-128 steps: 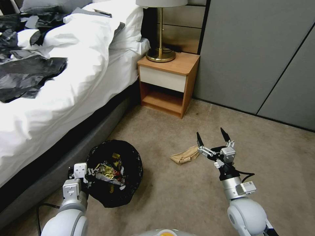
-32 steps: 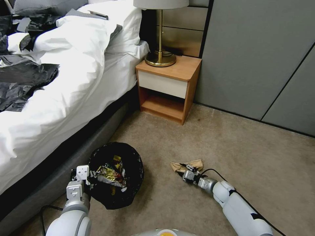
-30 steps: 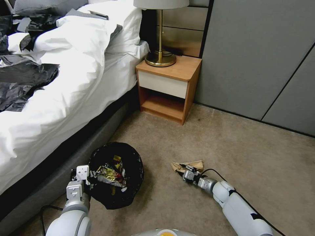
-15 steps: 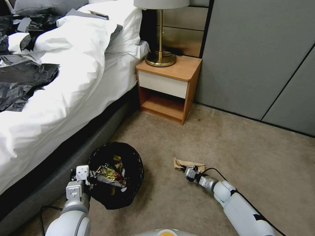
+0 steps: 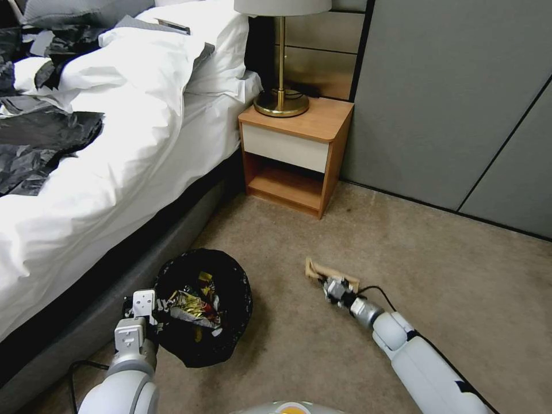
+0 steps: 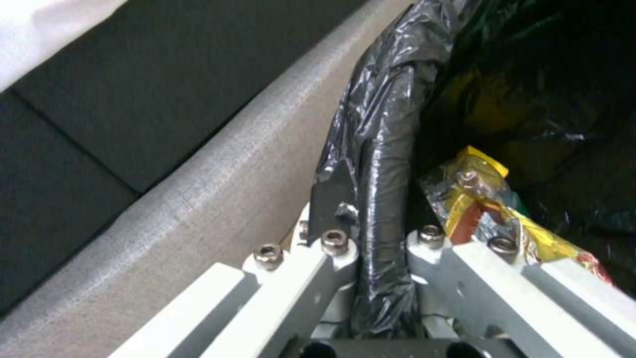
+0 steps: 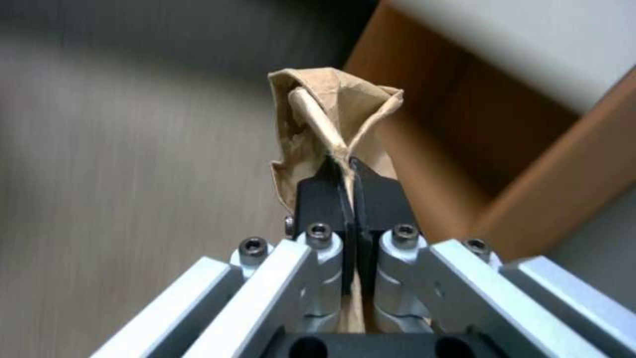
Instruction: Pick up the trash bin, then pick up the garbage from the floor and place it into the trash bin.
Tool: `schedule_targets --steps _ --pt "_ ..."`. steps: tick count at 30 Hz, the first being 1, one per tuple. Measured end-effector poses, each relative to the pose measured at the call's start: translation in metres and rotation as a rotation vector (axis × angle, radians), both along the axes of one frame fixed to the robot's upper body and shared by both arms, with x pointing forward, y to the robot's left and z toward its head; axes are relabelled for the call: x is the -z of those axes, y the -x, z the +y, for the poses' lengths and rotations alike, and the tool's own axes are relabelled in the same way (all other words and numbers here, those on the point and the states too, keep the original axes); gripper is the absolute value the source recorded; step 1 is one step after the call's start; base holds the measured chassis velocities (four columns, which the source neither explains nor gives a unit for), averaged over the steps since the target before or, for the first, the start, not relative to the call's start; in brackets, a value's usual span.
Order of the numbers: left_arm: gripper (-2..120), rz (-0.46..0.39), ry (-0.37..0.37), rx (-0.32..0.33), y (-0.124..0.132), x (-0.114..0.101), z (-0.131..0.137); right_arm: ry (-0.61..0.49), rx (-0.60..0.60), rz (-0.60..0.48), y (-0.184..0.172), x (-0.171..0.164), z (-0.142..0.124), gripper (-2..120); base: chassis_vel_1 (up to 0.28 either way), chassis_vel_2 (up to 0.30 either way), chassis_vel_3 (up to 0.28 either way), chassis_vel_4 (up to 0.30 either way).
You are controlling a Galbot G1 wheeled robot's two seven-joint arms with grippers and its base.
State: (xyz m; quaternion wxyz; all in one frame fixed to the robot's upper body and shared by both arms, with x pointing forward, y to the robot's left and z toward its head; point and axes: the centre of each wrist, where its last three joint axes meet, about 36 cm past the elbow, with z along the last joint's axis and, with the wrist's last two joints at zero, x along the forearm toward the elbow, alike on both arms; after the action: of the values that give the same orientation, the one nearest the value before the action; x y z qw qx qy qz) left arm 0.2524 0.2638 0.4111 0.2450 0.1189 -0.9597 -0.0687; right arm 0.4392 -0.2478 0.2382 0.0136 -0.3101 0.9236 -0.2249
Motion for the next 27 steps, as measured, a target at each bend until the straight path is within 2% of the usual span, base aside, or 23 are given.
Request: schedule_targets --steps 2,3,5,6,8,10,11,18,20,27 --pt "1 -0.001 0.004 0.003 -0.001 0.0 -0.001 -0.145 -0.03 -0.094 0.001 -0.048 0.022 0 0.0 0.0 0.0 0.0" --pt "1 -0.001 0.004 0.003 -0.001 0.0 -0.001 -0.145 -0.03 -0.094 0.001 -0.048 0.022 0 0.0 0.0 0.0 0.0" --pt "1 0.0 0.008 0.007 -0.002 0.0 -0.002 -0.249 -0.088 -0.147 0.005 -0.082 0.042 0 0.0 0.0 0.0 0.0" --pt "1 0.0 0.008 0.007 -0.002 0.0 -0.002 -0.249 -0.088 -0.147 0.005 -0.082 0.042 0 0.0 0.0 0.0 0.0" --pt "1 -0.001 0.013 0.01 -0.002 0.0 -0.004 -0.34 -0.189 -0.193 0.02 -0.122 0.066 0 0.0 0.0 0.0 0.0" --pt "1 -0.001 0.014 0.011 -0.002 0.0 -0.005 -0.35 -0.202 -0.194 0.023 -0.126 0.069 0 0.0 0.0 0.0 0.0" --pt "1 0.0 0.016 0.012 -0.003 0.0 -0.006 -0.397 -0.265 -0.184 0.038 -0.141 0.083 0 0.0 0.0 0.0 0.0" --pt "1 -0.003 0.019 0.014 -0.004 0.0 -0.007 -0.496 -0.366 -0.099 0.069 -0.148 0.114 0 0.0 0.0 0.0 0.0" --pt "1 -0.002 0.023 0.017 -0.004 0.0 -0.009 -0.549 -0.409 -0.022 0.087 -0.142 0.138 0 0.0 0.0 0.0 0.0" --pt "1 0.003 0.024 0.016 -0.001 0.001 -0.012 -0.546 -0.458 0.055 0.102 -0.122 0.167 0 0.0 0.0 0.0 0.0"
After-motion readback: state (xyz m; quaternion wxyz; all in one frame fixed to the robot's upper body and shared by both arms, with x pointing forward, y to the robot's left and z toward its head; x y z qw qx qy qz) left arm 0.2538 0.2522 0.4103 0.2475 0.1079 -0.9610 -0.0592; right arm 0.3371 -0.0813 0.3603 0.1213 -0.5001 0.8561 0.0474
